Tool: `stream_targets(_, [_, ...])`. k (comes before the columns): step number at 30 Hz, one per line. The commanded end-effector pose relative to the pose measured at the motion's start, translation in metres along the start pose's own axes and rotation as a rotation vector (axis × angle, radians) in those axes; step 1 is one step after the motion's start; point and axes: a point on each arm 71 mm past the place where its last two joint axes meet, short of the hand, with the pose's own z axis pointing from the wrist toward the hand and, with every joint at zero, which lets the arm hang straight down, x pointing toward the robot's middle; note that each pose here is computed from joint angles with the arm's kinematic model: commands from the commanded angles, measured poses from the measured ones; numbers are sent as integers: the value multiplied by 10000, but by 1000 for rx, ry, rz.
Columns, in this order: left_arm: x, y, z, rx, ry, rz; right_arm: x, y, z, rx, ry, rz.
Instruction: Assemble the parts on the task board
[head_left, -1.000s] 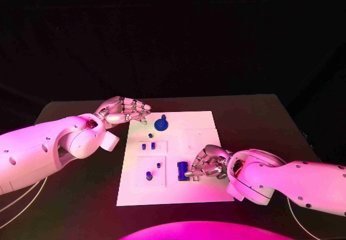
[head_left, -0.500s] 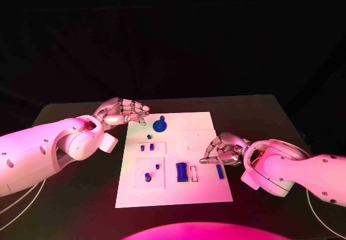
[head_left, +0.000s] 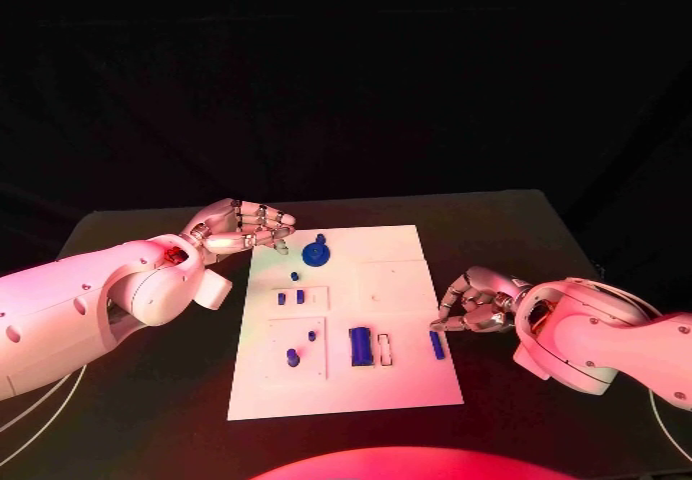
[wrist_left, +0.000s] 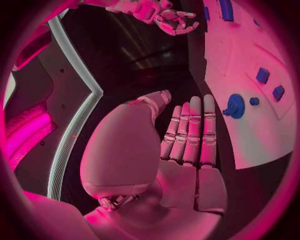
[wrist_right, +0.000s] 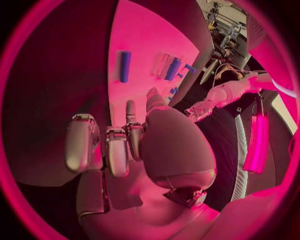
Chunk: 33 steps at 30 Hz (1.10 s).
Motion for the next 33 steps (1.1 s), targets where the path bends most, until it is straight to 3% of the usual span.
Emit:
stream_targets(1, [20,-16,6,12,11,-11,59,-40,-11,21,33,-96])
stream_targets(22, [12,-16,-3,12,10,-10,356,-75,74,42,99,-140])
stream_targets(33, [9,-15,-8,11,12,-11,451,-5,153,9,89,-221])
